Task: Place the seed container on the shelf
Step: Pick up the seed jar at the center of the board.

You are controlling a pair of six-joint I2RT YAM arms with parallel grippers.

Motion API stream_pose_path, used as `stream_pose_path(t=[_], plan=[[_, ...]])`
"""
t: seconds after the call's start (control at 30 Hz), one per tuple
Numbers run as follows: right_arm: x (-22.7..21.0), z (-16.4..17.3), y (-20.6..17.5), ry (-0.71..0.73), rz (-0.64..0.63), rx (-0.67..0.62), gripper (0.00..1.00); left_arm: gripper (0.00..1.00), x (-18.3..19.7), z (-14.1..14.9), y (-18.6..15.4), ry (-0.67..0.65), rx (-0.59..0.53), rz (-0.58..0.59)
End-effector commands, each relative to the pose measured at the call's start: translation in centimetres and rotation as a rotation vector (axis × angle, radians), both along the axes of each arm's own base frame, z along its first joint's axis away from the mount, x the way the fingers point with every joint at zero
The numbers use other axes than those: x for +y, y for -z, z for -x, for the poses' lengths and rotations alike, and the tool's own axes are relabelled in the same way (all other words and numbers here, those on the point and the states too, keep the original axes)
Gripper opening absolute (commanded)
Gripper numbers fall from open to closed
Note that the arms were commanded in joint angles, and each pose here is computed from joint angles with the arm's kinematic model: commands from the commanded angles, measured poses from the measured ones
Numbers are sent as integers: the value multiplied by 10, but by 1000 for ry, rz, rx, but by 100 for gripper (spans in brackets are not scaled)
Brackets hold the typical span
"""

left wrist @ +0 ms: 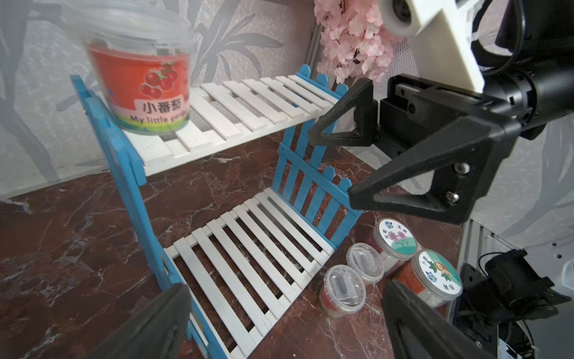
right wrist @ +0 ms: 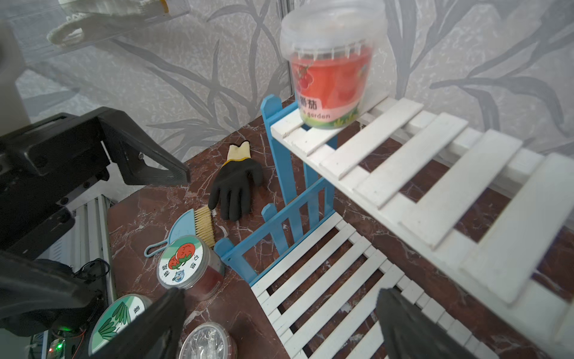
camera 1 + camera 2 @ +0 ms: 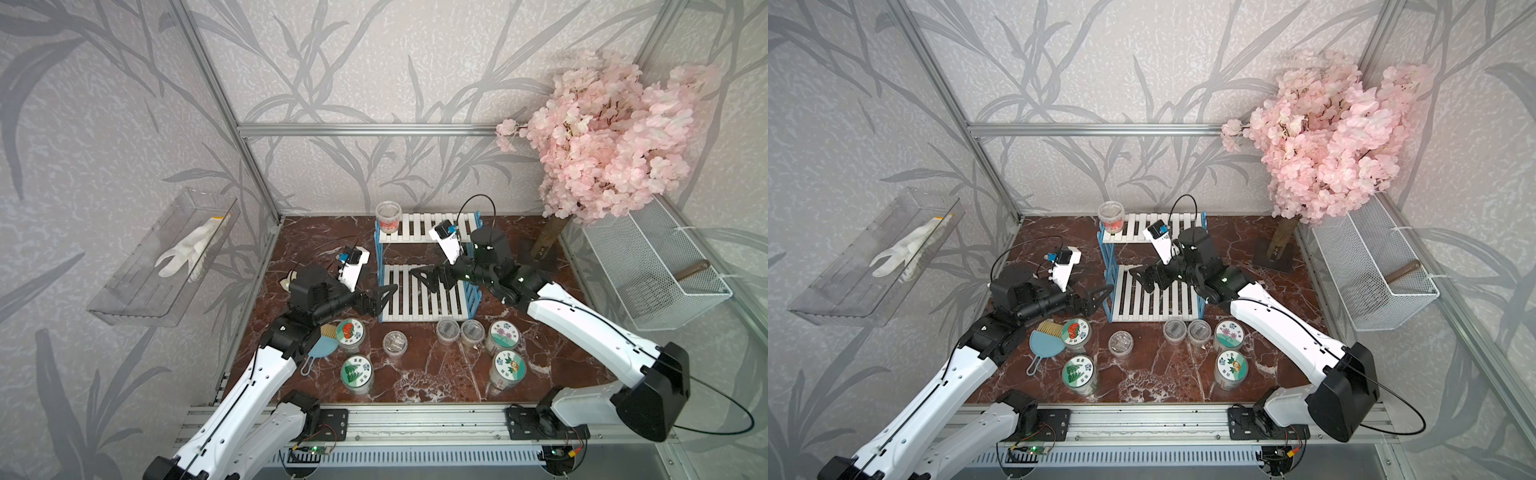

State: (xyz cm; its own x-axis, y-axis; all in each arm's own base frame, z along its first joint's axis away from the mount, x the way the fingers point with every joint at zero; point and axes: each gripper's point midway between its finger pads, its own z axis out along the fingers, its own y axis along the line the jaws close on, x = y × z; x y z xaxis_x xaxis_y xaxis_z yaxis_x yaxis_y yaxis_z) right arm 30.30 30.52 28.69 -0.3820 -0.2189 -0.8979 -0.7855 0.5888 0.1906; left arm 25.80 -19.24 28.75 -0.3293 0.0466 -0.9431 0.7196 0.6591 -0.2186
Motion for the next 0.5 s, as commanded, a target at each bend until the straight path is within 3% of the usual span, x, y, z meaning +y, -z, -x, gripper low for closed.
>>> stream_pose_path(t=[0.0,0.17,0.47], plan=[[-6,15,0,-17,-57,7,99,100,-9,15,22,34,65,-41],[-14,45,37,-43,-68,107,100,97,-24,33,46,67,196,-28],[-39,75,90,30,57,131,98,90,0,60,105,-130,418,-288]])
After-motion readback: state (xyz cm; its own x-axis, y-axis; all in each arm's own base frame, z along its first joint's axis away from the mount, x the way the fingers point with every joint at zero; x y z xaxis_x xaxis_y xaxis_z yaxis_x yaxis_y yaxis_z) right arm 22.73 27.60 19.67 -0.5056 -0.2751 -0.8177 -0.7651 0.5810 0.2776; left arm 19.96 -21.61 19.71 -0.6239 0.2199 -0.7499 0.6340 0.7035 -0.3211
